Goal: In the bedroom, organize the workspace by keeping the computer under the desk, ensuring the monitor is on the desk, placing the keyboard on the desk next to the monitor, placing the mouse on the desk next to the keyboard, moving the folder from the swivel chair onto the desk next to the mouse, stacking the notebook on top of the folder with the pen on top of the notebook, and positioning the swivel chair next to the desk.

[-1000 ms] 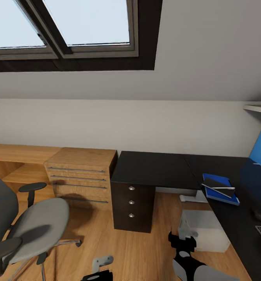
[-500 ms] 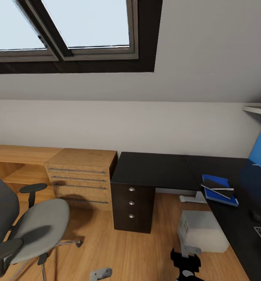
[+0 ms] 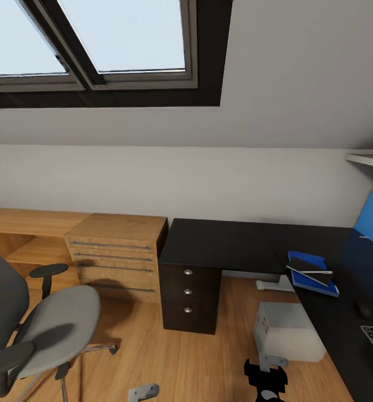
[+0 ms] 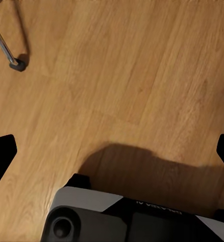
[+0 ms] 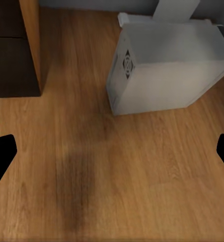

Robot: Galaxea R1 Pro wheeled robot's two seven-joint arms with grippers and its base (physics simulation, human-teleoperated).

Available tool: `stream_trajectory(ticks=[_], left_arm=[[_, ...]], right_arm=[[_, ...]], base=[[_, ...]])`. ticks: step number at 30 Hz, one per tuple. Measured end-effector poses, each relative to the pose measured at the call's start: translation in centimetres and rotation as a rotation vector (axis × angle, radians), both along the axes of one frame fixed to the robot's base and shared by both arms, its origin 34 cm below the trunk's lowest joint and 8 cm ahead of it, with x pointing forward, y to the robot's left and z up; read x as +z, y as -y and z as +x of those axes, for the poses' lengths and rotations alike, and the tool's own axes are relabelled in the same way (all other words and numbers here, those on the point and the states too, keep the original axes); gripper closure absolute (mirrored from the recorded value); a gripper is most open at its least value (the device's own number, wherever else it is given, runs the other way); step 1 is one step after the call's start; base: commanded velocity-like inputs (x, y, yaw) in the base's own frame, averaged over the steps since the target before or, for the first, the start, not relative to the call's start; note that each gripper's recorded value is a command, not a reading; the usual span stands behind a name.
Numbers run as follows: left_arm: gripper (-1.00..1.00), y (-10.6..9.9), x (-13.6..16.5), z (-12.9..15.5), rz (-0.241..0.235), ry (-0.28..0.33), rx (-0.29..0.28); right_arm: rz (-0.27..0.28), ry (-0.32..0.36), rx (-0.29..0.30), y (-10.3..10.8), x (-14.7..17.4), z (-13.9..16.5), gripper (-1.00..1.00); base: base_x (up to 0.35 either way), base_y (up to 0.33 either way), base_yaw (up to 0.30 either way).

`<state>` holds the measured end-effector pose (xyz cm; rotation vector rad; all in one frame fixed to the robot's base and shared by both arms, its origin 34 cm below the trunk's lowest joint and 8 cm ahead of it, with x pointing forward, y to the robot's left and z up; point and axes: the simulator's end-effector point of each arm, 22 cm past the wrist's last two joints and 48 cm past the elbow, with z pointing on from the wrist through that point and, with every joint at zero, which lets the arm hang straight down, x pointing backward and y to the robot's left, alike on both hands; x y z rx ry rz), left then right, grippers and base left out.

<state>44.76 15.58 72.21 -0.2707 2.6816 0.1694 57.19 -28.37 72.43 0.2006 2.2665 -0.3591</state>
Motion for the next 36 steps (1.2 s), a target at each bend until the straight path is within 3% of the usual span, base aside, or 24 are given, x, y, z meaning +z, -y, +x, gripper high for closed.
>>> stream_trajectory(ticks=[9,10,18,24,33,36], left_arm=[[-1.00,-0.8,-0.1,-1.2,0.018,-0.015,0.012],[-1.00,-1.6,-1.2,-2.3,0.038,-0.034,0.025],[-1.00,-2.1,-0.5,-2.3,0.041,-0.005,0.049],[-1.00,-2.8,-2.3,-5.2,0.048,-0.069,0.029],[-1.00,-5.7,-4.5,-8.1,0.046,-0.068,0.041],[-1.00,-6.6,-5.9,-10.9,0.050,-0.120,0.033]], right_arm=[[0.000,0.031,0.004,-0.1,1.4,0.2,-1.00],[0.000,0.042,0.004,-0.1,1.6,0.3,-1.00],[-0.021,0.064,0.052,-0.6,2.8,0.6,-1.00],[-0.051,0.070,0.104,-0.7,3.6,0.8,-1.00],[-0.079,0.055,0.110,0.9,3.8,-0.5,-1.00],[-0.095,0.063,0.126,1.7,3.4,-2.1,-1.00]], base=[[0.000,0.000,0.001],[0.000,0.000,0.023],[0.000,0.000,0.083],[0.000,0.000,0.159],[0.000,0.000,0.190],[0.000,0.000,0.224]])
